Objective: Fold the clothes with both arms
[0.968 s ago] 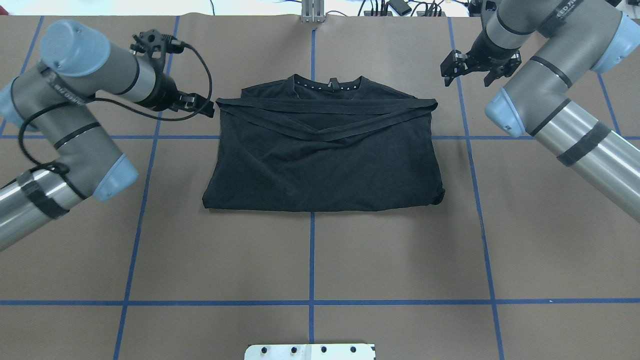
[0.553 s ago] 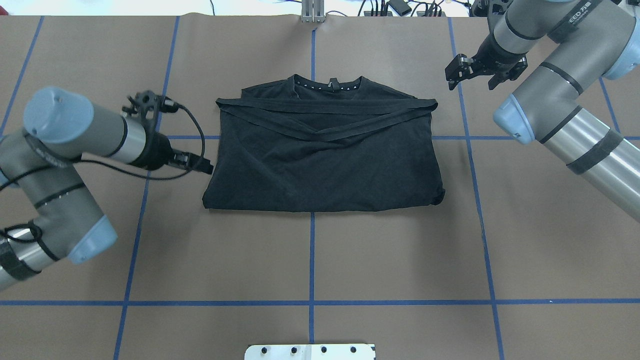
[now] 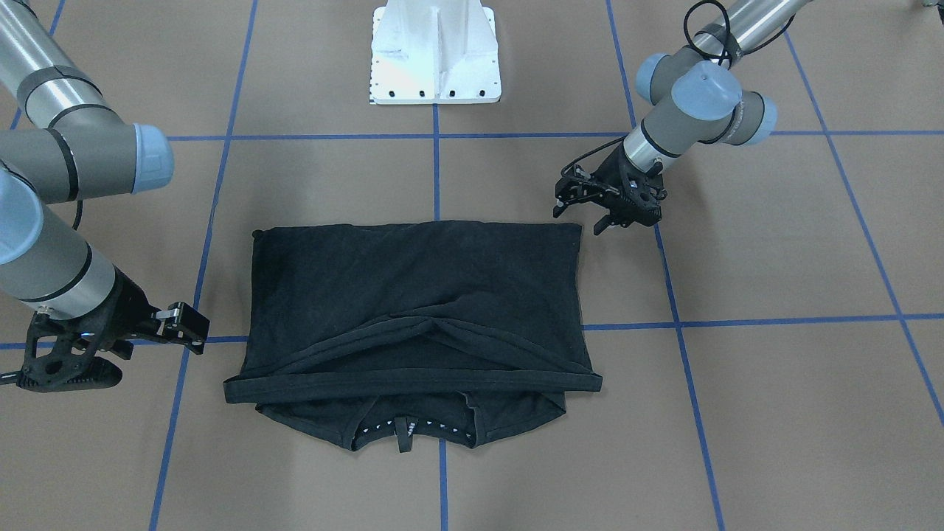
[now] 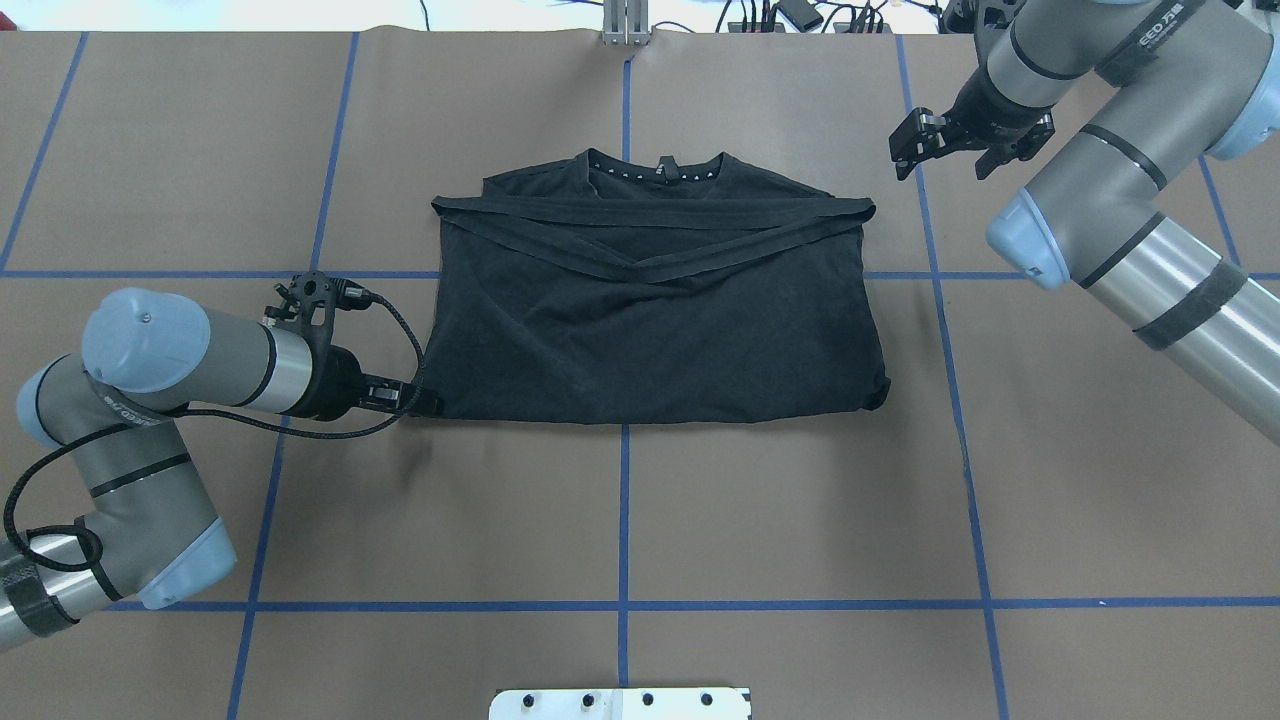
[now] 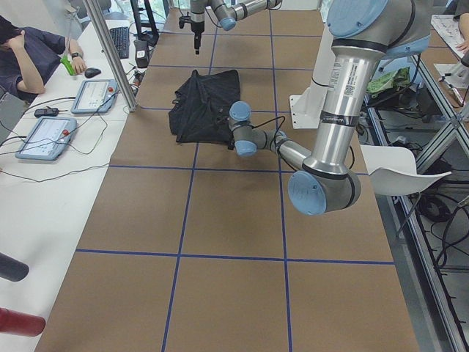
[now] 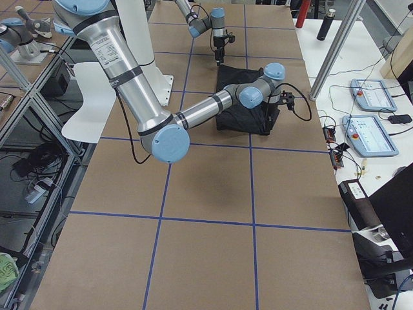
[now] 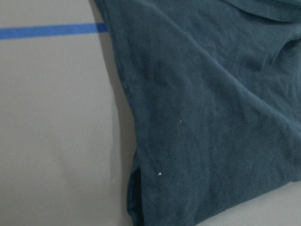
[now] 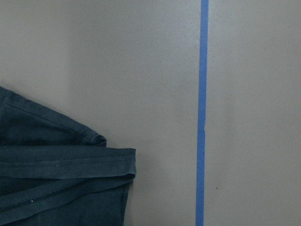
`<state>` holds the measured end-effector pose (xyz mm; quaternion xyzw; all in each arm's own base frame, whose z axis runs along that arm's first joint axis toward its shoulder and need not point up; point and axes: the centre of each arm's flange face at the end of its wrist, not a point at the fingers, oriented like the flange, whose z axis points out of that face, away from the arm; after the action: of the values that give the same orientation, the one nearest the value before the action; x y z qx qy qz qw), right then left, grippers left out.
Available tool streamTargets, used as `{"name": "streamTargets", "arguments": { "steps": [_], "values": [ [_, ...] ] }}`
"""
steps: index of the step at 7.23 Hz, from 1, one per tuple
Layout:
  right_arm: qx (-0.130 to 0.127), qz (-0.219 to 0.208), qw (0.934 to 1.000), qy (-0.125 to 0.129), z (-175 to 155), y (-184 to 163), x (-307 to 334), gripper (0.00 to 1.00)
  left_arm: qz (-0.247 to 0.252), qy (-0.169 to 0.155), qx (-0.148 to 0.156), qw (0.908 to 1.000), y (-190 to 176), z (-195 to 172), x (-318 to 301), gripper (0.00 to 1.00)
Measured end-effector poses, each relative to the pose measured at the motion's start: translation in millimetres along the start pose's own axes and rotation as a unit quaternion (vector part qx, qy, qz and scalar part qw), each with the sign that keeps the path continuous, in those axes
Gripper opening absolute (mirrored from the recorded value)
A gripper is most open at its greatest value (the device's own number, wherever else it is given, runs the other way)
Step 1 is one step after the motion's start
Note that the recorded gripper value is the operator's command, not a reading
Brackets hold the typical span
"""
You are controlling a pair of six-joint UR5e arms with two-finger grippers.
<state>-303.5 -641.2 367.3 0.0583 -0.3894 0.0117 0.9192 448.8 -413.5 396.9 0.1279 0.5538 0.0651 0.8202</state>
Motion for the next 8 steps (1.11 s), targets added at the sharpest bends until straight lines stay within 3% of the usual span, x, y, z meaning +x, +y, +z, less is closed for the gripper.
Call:
{"name": "streamTargets", "arguments": {
  "steps": [2, 4, 8],
  "values": [
    [0.002, 0.000, 1.0000, -0.001, -1.8, 0.3, -1.3, 0.99, -0.001, 0.001, 0.002, 1.0000, -0.8, 2.5, 2.0, 0.37],
    [0.003, 0.000, 1.0000, -0.002, -3.4, 0.5, -2.7, 0.99, -0.001, 0.001, 0.003, 1.0000, -1.6, 2.8, 2.8, 0.00],
    [0.004, 0.002, 1.0000, -0.003, -4.4, 0.4, -3.7, 0.99, 0.001, 0.001, 0.003, 1.0000, -3.0, -3.8, 1.8, 0.00]
  ]
}}
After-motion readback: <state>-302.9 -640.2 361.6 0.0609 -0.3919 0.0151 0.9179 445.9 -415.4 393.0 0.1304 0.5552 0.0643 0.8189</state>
